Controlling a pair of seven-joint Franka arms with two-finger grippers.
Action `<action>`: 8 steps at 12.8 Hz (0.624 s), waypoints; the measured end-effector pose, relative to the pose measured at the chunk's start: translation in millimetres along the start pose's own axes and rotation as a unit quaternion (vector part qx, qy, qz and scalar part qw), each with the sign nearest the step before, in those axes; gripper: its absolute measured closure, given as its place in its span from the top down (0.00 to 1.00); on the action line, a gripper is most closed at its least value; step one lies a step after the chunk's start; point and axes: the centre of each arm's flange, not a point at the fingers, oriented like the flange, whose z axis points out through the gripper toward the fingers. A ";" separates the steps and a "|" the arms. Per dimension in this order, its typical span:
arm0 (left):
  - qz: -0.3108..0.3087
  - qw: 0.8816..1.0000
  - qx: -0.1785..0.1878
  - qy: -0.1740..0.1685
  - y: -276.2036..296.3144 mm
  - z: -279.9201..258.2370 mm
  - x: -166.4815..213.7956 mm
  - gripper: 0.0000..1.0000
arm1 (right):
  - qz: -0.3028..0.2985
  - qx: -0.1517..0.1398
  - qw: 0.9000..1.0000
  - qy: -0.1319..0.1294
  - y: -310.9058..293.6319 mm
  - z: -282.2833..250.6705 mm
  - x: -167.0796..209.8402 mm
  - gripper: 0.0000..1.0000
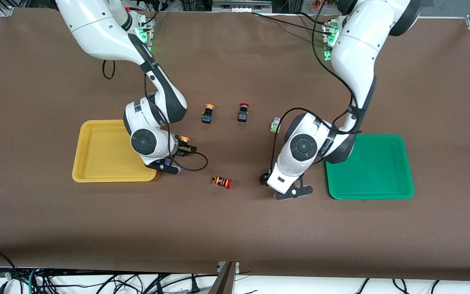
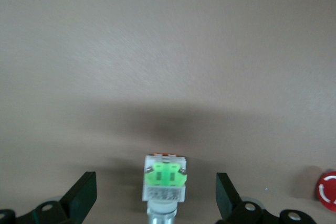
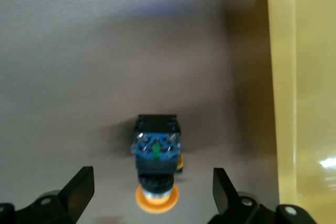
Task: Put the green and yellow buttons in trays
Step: 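Grasp the black and green buttons with the right and left grippers, then place the buttons in the yellow and green trays with the right and left grippers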
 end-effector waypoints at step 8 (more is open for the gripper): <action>0.028 0.999 0.022 -0.004 9.3 13.0 -12.4 0.40 | 0.005 0.002 1.000 0.007 4.5 6.3 5.4 0.40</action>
